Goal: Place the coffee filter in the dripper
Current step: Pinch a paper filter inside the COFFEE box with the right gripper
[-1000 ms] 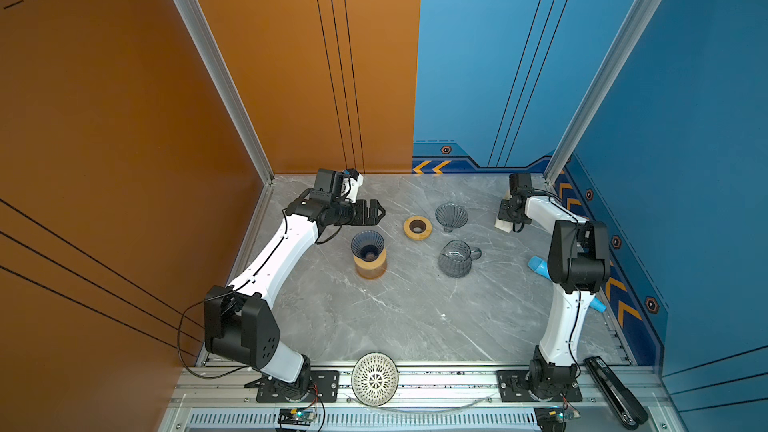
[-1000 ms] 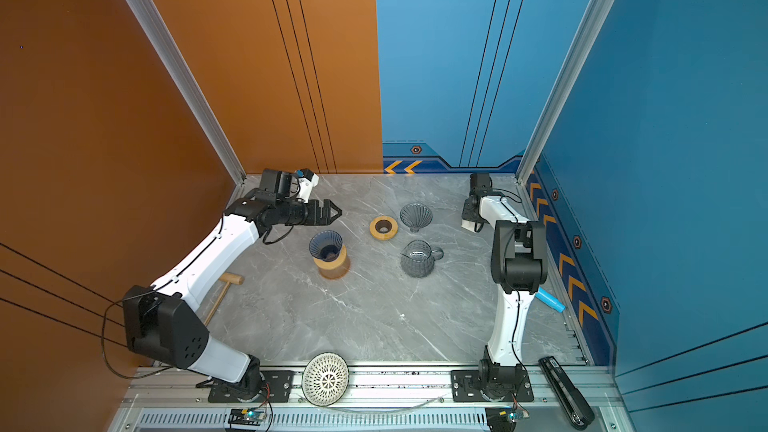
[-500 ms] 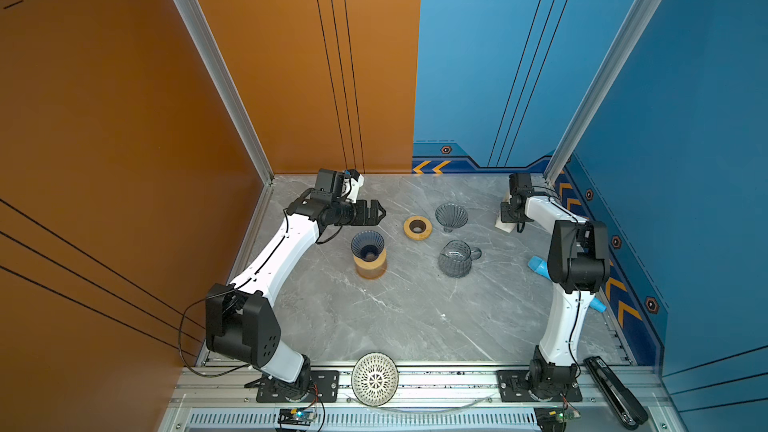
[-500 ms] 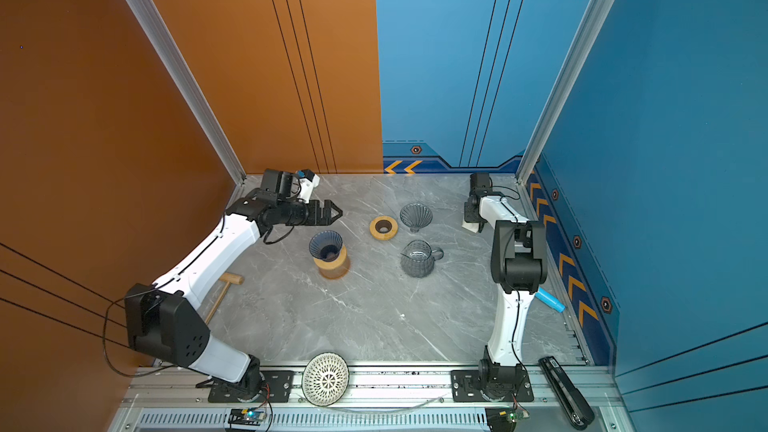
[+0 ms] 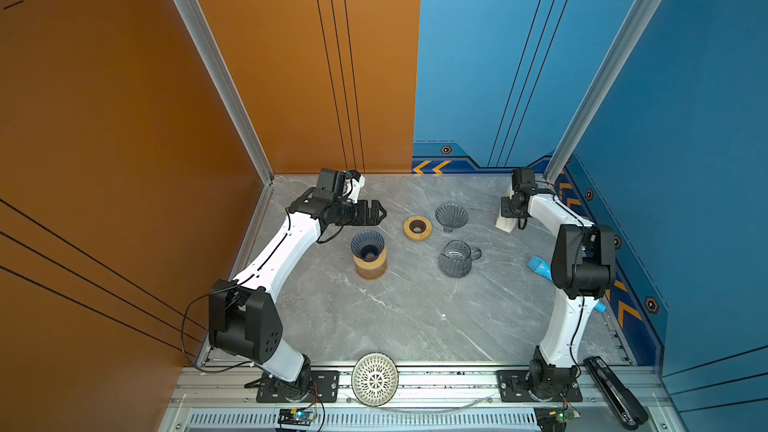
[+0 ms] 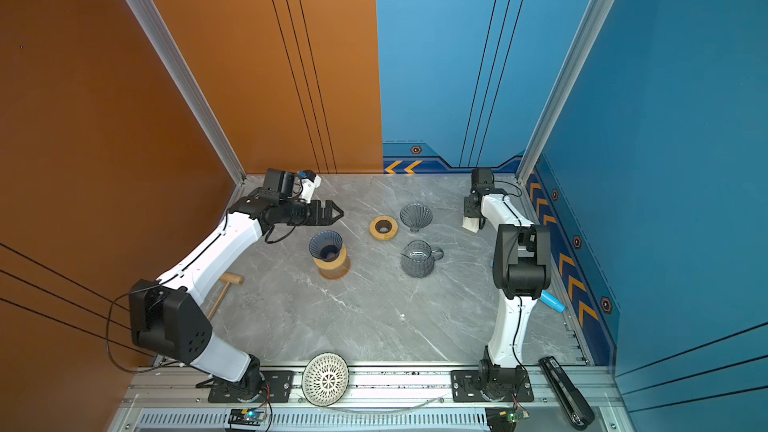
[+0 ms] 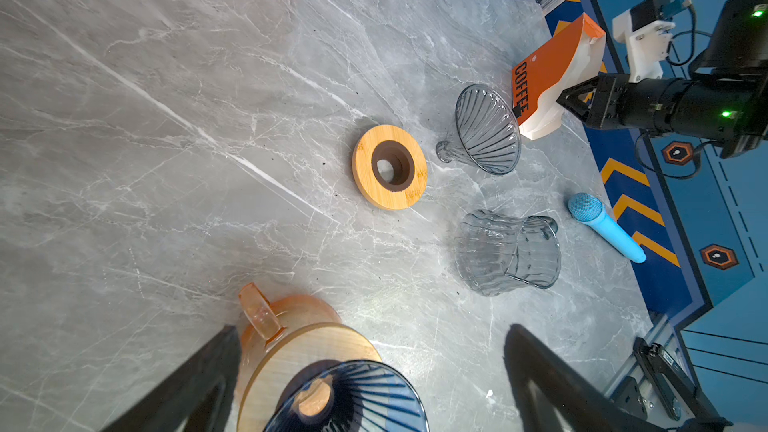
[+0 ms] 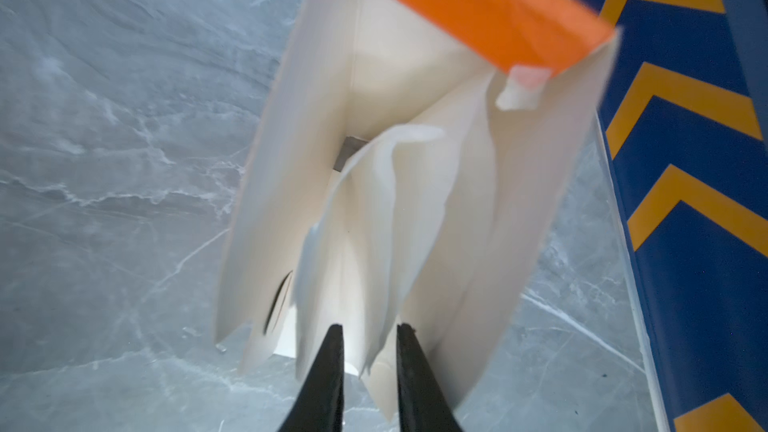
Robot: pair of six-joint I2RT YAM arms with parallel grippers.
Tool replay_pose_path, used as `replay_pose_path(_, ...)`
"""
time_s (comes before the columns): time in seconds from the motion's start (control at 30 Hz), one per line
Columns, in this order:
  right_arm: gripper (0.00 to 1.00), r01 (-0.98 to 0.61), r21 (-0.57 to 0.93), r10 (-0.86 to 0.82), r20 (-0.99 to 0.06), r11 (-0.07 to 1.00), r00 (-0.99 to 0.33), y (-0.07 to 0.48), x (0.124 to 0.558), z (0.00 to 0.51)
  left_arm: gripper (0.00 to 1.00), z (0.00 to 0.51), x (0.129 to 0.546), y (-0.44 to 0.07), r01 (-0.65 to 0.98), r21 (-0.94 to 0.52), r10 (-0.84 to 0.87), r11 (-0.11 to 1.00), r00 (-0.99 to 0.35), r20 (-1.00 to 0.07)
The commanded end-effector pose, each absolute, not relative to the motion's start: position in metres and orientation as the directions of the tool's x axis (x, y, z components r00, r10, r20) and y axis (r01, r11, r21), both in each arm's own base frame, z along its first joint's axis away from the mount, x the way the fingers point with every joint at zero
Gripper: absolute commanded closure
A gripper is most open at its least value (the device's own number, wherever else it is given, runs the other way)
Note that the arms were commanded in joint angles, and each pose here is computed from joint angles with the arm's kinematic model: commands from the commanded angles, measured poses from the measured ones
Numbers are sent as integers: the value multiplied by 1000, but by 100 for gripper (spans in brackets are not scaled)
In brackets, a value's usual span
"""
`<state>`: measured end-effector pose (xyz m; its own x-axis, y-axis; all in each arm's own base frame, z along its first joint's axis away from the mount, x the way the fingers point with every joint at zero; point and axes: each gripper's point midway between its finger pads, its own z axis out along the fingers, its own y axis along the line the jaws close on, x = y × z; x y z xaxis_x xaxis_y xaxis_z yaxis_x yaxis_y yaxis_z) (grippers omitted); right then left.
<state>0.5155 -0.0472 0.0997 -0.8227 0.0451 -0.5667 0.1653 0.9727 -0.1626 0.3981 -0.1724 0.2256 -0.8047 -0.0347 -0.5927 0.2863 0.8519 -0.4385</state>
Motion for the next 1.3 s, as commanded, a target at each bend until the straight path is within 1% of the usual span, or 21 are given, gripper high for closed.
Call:
replay_pose_path(0.0, 75, 168, -128, 61, -591, 977, -804, -35, 507, 126, 1, 238, 398, -175, 302, -456, -37, 837, -800, -599)
replay_pose_path(0.17, 75, 135, -108, 41, -612, 985, -790, -17, 502, 141, 1, 238, 397, -173, 302, -446, -34, 843, -796, -605)
replay_pose_path(0.3, 77, 123, -94, 42, -602, 988, -797, -10, 502, 136, 1, 235, 397, -172, 300, -445, -33, 844, -800, -600)
replay_pose_path(0.63, 78, 148, -102, 66, -559, 984, -827, -16, 514, 104, 1, 232, 394, -170, 296, -442, -30, 847, -803, -595)
replay_pose_path(1.03, 79, 167, -107, 84, -538, 980, -838, -28, 517, 90, 2, 232, 395, -171, 295, -445, -31, 846, -805, -592)
replay_pose_path(1.27, 79, 136, -94, 66, -526, 986, -848, -25, 519, 83, 2, 233, 394, -171, 294, -446, -33, 845, -805, -593)
